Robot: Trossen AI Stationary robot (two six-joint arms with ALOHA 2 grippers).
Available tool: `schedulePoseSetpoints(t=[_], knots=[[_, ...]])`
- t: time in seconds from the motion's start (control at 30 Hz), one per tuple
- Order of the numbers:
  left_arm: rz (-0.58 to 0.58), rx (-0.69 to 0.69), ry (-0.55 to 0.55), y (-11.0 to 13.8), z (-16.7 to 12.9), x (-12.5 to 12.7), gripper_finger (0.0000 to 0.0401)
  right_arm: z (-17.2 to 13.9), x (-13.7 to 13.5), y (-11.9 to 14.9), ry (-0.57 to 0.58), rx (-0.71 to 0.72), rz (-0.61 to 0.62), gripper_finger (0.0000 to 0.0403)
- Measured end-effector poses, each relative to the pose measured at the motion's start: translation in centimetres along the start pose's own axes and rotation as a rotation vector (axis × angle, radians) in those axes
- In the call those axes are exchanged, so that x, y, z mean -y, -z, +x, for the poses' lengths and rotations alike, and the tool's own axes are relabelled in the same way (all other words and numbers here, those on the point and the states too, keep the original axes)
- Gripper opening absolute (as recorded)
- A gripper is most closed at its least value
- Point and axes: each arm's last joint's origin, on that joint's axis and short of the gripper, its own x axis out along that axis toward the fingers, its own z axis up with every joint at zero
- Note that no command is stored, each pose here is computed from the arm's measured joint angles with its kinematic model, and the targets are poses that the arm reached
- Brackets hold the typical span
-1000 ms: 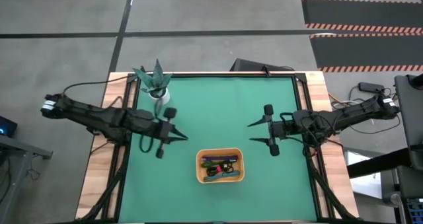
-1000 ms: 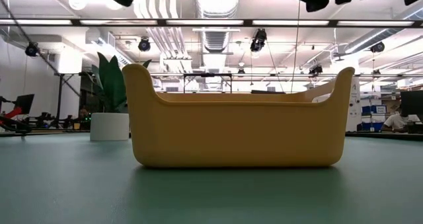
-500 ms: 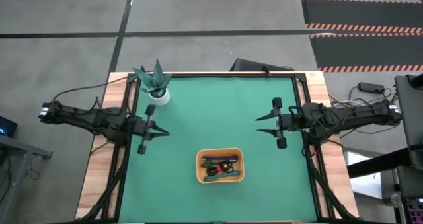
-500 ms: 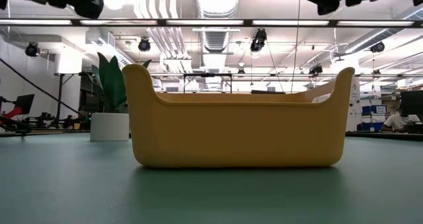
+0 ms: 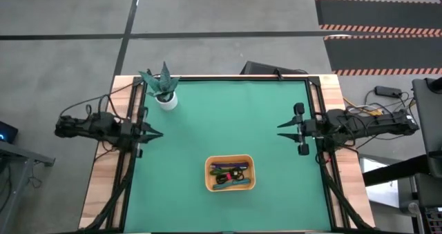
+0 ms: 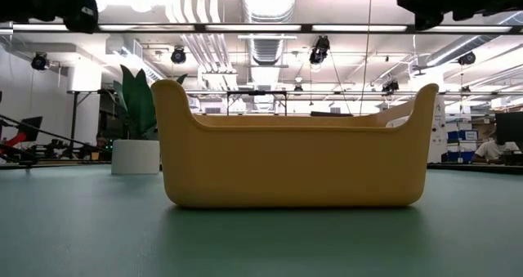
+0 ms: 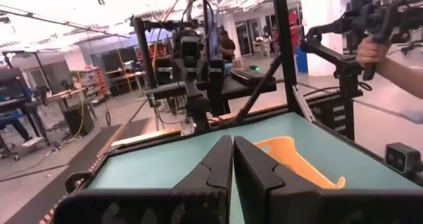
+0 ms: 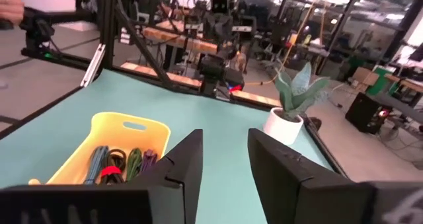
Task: Pick and place USB-C Cables
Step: Return to home position
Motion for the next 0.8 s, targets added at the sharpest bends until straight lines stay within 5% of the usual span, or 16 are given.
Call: schedulePoseSetpoints(t=[0.5, 0.8], knots=[[-0.050, -0.048, -0.061, 1.7, -0.2, 0.1, 0.0000, -3.9, -0.4, 2.6, 0.110, 0.144, -0.105, 0.0060], [-0.074, -0.037, -0.061, 5.4, 1.0, 1.1, 0.0000, -2.5, -1.2, 5.9, 0.084, 0.057, -0.154, 0.0030]])
